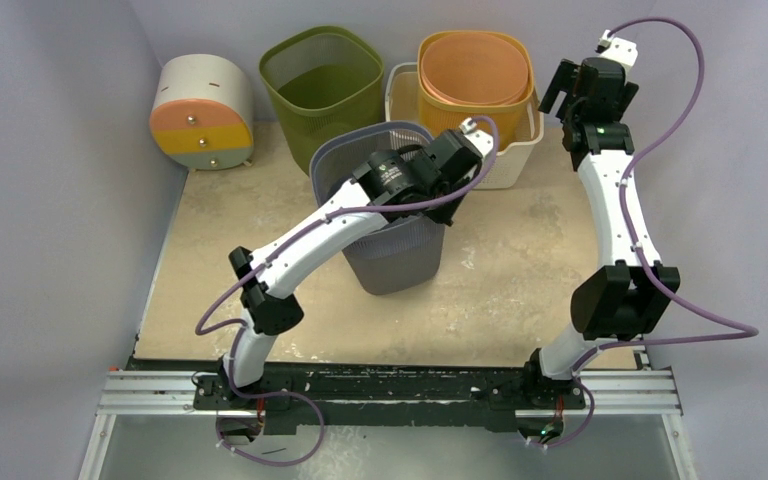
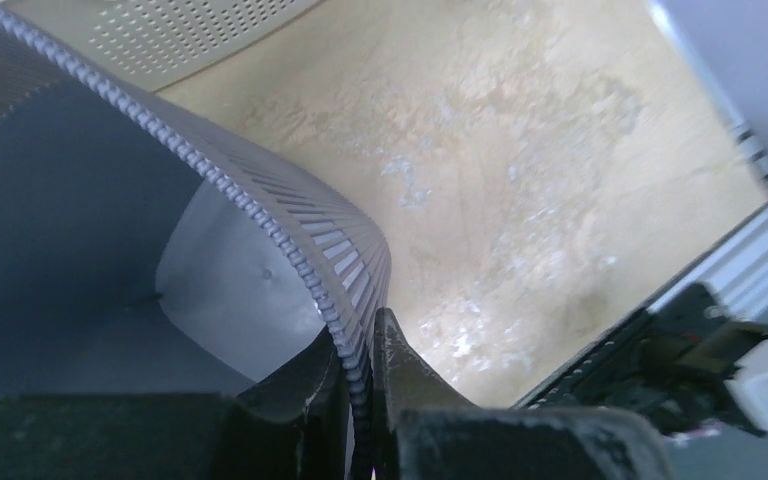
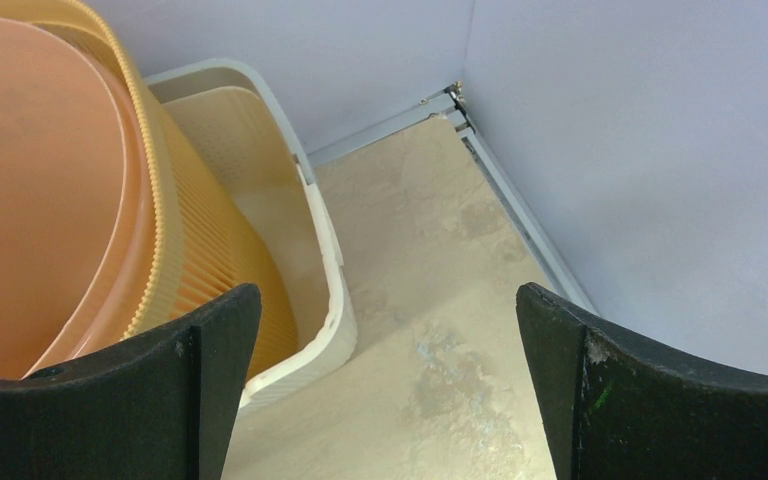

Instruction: Turn the large container upside down

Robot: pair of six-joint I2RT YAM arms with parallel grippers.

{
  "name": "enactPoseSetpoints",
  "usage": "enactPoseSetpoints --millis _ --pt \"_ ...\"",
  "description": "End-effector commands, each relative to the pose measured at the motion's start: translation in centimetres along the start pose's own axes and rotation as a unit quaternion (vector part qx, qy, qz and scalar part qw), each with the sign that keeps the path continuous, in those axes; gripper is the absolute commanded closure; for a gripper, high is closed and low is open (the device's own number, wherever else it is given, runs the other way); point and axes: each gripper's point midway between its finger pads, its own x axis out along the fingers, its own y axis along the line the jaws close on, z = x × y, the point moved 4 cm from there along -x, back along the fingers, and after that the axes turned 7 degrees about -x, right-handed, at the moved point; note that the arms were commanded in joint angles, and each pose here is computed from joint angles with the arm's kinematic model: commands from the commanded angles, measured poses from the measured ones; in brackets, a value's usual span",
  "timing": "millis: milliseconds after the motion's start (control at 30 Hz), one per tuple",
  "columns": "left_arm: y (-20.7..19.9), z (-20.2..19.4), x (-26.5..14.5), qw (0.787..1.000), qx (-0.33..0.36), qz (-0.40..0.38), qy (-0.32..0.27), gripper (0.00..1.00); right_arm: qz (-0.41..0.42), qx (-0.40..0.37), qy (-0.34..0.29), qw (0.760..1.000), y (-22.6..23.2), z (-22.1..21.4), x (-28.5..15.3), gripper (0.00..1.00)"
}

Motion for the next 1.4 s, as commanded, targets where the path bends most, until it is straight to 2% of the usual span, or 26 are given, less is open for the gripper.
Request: enactPoseSetpoints --millis 0,233,400,500,633,767,933,1000,1167,1267,1300,1367 --pt "0.1 7.1 -6.9 0.973 -0.123 -0.125 -0.152 1.0 -0.009 0.018 -0.046 0.999 -1.6 3.8 -1.4 0.0" --pt "0.6 10.3 -9.0 0.927 -0.2 -0.229 -0.217 1.0 -0.018 0.026 -0.062 0.998 -2.7 5.4 -1.4 0.0" --pt "1.8 12.9 -10.8 0.864 -0.27 -0.333 -0.263 1.0 -0.033 0.025 -0.069 0.997 -3.9 6.3 -1.5 0.0" --pt "3.5 12.8 -9.7 0.83 -0.313 -0.376 -0.267 1.0 -0.037 0.026 -0.071 0.996 -4.3 6.5 -1.6 0.0" --pt "5.4 12.8 -9.8 0.749 -0.376 -0.467 -0.282 1.0 -0.039 0.025 -0.071 0.996 -4.5 6.4 -1.7 0.0" --pt "7.0 11.9 -9.3 0.685 -0.418 -0.526 -0.282 1.0 -0.045 0.021 -0.067 0.997 -4.7 6.1 -1.6 0.0" --pt "8.7 10.5 -10.4 0.551 -0.447 -0.643 -0.288 1.0 -0.05 0.015 -0.065 0.996 -4.9 6.2 -1.6 0.0" --pt "9.3 9.9 -9.9 0.518 -0.455 -0.666 -0.285 1.0 -0.056 0.012 -0.067 0.996 -5.1 6.4 -1.7 0.0" --pt "9.6 9.9 -10.6 0.483 -0.451 -0.694 -0.287 1.0 -0.063 0.01 -0.074 0.995 -5.5 7.4 -2.2 0.0" --pt "10.0 8.9 -10.5 0.44 -0.458 -0.719 -0.282 1.0 -0.064 0.012 -0.08 0.995 -5.6 7.9 -2.6 0.0" --pt "10.0 8.4 -9.7 0.435 -0.474 -0.715 -0.273 1.0 -0.065 0.012 -0.08 0.995 -5.7 7.8 -2.7 0.0" --pt "10.3 7.1 -7.9 0.44 -0.501 -0.698 -0.262 1.0 -0.066 0.011 -0.077 0.995 -5.8 7.5 -2.8 0.0"
